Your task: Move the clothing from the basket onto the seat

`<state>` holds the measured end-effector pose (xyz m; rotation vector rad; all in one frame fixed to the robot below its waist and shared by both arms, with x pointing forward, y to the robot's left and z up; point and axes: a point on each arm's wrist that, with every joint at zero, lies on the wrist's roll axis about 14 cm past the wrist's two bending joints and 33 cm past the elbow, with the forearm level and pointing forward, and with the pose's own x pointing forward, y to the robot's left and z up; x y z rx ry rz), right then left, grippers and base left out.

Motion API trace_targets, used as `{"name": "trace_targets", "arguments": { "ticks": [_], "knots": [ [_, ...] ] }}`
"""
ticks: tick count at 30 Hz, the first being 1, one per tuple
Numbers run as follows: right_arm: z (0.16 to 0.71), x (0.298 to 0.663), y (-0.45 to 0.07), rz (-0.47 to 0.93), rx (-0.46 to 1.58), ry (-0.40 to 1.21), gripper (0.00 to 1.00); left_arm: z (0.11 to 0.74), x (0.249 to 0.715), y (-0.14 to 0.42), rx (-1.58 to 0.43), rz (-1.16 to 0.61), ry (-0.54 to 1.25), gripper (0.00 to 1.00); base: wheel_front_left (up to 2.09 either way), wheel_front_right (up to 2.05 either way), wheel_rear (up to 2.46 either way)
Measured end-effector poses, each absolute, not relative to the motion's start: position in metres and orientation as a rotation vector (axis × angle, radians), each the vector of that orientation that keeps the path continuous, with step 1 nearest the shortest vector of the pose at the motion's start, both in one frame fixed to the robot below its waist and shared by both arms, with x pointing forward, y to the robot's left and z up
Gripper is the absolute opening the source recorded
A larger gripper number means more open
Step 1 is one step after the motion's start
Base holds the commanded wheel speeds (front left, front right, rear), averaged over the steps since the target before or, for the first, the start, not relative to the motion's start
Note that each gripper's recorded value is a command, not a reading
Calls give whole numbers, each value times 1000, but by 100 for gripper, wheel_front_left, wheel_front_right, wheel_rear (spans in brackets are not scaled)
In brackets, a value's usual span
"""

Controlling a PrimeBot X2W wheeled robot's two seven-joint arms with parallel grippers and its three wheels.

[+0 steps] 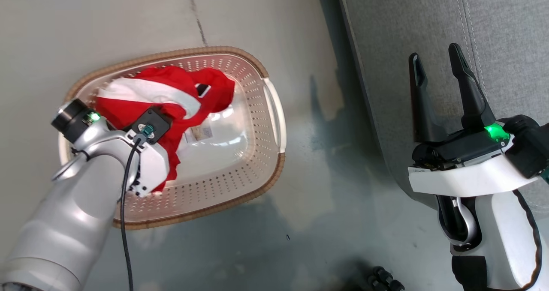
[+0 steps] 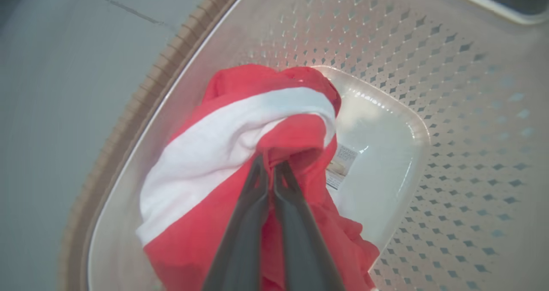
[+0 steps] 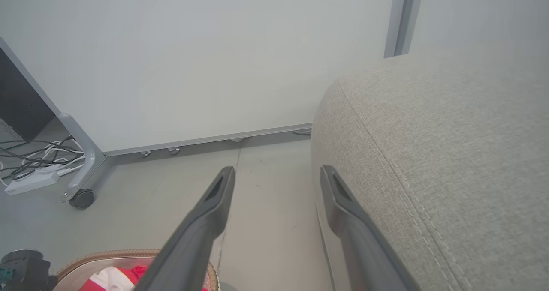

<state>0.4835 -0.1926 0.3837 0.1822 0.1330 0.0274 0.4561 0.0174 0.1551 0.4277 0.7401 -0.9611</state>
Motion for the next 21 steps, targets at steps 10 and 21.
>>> {"name": "trace_targets", "arguments": {
  "ticks": [10,21],
  "knots": [
    [405,484,-175,76,172,92,100,248,476,-7,118,-829,522,0,0,0,0],
    [436,482,-155,133,160,55,100,367,482,22,-98,-666,250,0,0,0,0]
  ]
}}
